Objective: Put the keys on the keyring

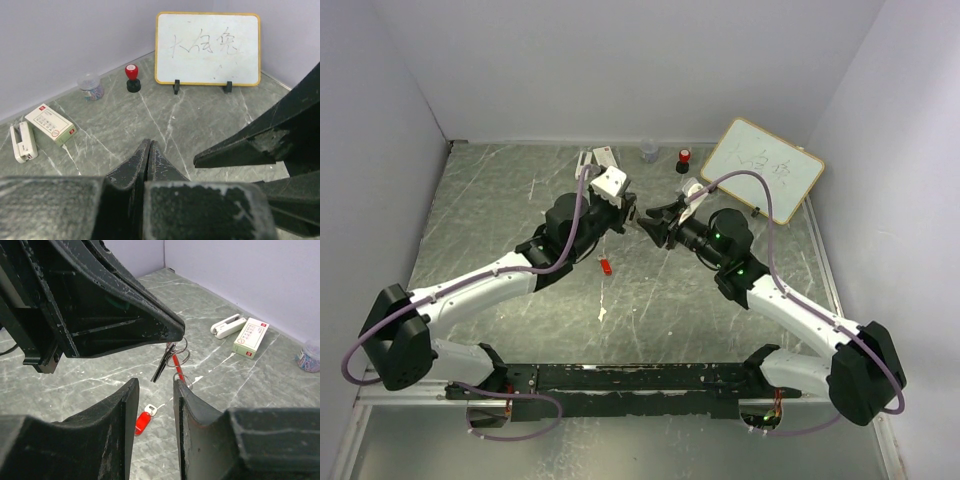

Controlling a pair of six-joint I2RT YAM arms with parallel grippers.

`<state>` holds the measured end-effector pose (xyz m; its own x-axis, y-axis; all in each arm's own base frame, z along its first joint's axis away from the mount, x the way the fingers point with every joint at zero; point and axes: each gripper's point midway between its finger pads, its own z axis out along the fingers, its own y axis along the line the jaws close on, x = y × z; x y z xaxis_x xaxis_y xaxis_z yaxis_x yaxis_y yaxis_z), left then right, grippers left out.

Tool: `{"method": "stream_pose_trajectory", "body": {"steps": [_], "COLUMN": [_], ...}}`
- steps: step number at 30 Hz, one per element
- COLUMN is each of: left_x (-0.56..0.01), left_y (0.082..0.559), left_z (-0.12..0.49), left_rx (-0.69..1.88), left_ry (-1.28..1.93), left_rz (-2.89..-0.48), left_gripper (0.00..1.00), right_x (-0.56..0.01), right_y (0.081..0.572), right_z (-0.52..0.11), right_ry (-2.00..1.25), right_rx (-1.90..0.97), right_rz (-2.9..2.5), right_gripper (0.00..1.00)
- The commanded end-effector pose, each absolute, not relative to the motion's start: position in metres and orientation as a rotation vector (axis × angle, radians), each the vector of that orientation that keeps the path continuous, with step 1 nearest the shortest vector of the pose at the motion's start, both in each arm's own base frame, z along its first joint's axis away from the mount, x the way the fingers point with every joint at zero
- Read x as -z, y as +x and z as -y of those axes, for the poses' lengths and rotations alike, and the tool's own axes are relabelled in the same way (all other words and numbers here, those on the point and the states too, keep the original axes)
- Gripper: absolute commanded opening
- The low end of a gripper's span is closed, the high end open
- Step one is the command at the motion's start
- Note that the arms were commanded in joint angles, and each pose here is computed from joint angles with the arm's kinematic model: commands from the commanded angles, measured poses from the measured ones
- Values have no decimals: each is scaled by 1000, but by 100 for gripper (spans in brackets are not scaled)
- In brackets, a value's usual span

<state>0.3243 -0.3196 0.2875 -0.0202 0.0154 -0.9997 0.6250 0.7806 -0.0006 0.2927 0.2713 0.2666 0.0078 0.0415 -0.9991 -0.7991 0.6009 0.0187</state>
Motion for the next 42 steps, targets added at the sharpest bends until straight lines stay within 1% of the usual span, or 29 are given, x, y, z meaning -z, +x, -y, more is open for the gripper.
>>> {"method": "stream_pose_trajectory", "body": {"steps": [1, 11, 20, 30, 33, 36, 42], "left_x": [-328, -328, -329, -327, -327, -325, -323], "left_y": [330, 326, 319, 316, 315, 315, 322], "left_z": [323, 334, 344, 354, 357, 358, 350], "left_rx": [539, 529, 535, 547, 556, 543, 464], "left_ry": [406, 359, 367, 368, 368, 366, 361], "left_rz": [-1456, -1468, -1462, -1463, -1462, -1464, -1466], "left_gripper": [7, 7, 7, 7, 6, 7, 7], "right_x": [-281, -271, -266, -265, -266, -269, -274], "right_y": [295, 301, 306, 312, 314, 314, 307], "right_z": [-275, -276, -278, -277, -275, -272, -261], "right_ry": [-668, -646, -629, -596, -575, -550, -522], "right_rx": [-760, -759, -757, -751, -745, -740, -730], "right_rz": [-1388, -1412, -1423, -1429, -1429, -1424, -1426], "right_gripper": [33, 32, 25, 15, 10, 0, 0]}}
